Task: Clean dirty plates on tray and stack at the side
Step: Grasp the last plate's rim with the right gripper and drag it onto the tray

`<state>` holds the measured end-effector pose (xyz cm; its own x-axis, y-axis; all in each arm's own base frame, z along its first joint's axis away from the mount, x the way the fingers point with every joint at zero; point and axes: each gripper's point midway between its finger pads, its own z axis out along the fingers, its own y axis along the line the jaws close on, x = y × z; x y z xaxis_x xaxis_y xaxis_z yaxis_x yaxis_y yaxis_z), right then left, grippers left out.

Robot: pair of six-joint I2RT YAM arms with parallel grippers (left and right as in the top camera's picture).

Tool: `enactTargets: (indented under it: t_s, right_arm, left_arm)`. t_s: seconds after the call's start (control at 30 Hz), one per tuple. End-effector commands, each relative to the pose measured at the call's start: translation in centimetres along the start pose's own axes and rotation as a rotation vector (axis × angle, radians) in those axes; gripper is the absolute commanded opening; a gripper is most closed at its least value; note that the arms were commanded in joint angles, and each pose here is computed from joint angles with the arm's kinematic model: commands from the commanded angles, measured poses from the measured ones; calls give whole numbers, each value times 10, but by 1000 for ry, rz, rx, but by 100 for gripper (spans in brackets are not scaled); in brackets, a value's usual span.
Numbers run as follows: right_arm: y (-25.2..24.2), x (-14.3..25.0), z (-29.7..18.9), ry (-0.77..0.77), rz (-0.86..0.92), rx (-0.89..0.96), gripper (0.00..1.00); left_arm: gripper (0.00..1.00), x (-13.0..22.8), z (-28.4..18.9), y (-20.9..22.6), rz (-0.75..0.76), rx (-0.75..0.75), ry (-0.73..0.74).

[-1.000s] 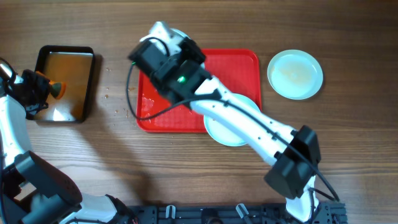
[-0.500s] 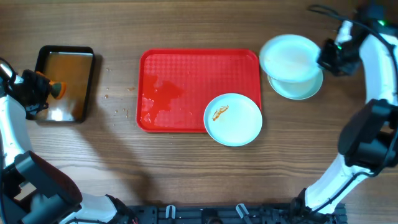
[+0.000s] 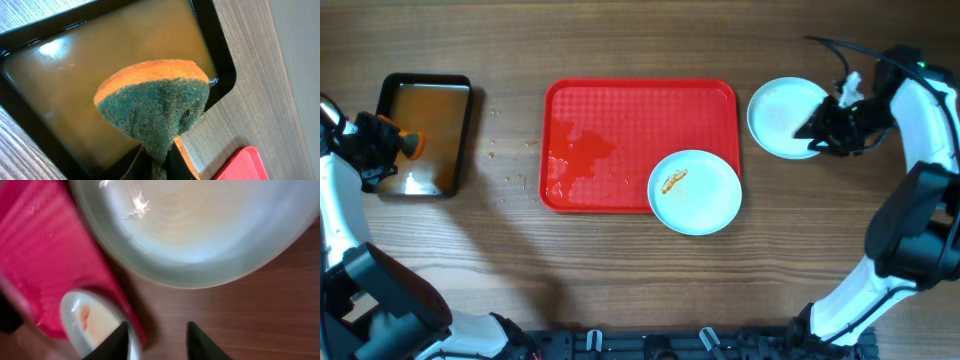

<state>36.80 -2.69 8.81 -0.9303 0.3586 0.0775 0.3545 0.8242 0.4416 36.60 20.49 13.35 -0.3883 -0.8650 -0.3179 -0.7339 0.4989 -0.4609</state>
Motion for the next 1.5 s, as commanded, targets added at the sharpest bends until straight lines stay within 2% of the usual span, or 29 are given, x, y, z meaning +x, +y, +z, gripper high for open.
enactTargets:
  t_s: [0.0,0.1,0.17,0.27,0.37,0.43,0.5,0.53,0.6,0.63,0.73,0.87,1.07,1.13,1.17,1.23,1.3,1.37,1.4,1.43,1.47]
  right_arm:
    - [53,46,7,112,-190,18,99]
    - [45,77,29,171,-110,311,100]
    - [44,95,33,188,-68,417,100]
    - [37,118,11,94,16,586,100]
    - [54,148,1,3,-9,462,100]
    - [70,176,14,-8,-55,292,100]
    - [79,187,30,-10,-23,178,100]
    - [73,189,38,-21,13,176,100]
    - [49,193,51,-29,131,253,88]
    - [43,196,60,-11,161,258,86]
    - [41,194,74,3,181,257,86]
    - [46,187,89,23,184,234,73]
    - [37,190,116,105,198,268,71]
    - [39,189,116,108,175,258,53]
    - [40,189,116,107,174,256,49]
    - [39,190,116,111,171,259,48]
    - [41,192,116,127,146,246,33]
    - [42,193,116,133,128,240,24]
    - [43,192,115,133,117,239,22]
    - [45,191,115,136,93,232,7]
    - [45,191,114,138,72,231,5]
  left_arm:
    - [4,3,5,2,-7,4,17]
    - [4,3,5,2,-7,4,17]
    - [4,3,5,2,-8,3,17]
    - [4,5,5,3,-10,0,23]
    - [4,5,5,3,-10,0,23]
    - [4,5,5,3,-10,0,23]
    - [4,5,5,3,-10,0,22]
    - [4,5,5,3,-10,0,23]
    - [4,5,5,3,-11,-1,26]
    - [4,5,4,3,-11,-1,26]
    - [4,5,4,3,-11,-2,26]
    - [4,6,5,2,-9,-1,28]
    - [4,7,5,3,-10,-2,30]
    - [4,7,5,3,-10,-2,30]
    - [4,7,5,3,-10,-2,30]
    - [4,7,5,3,-10,-3,30]
    - [4,7,5,3,-10,-3,30]
    - [4,7,5,3,-10,-3,30]
    - [4,7,5,3,-10,-3,30]
    - [4,7,5,3,-10,-3,30]
    - [4,7,5,3,-10,-3,30]
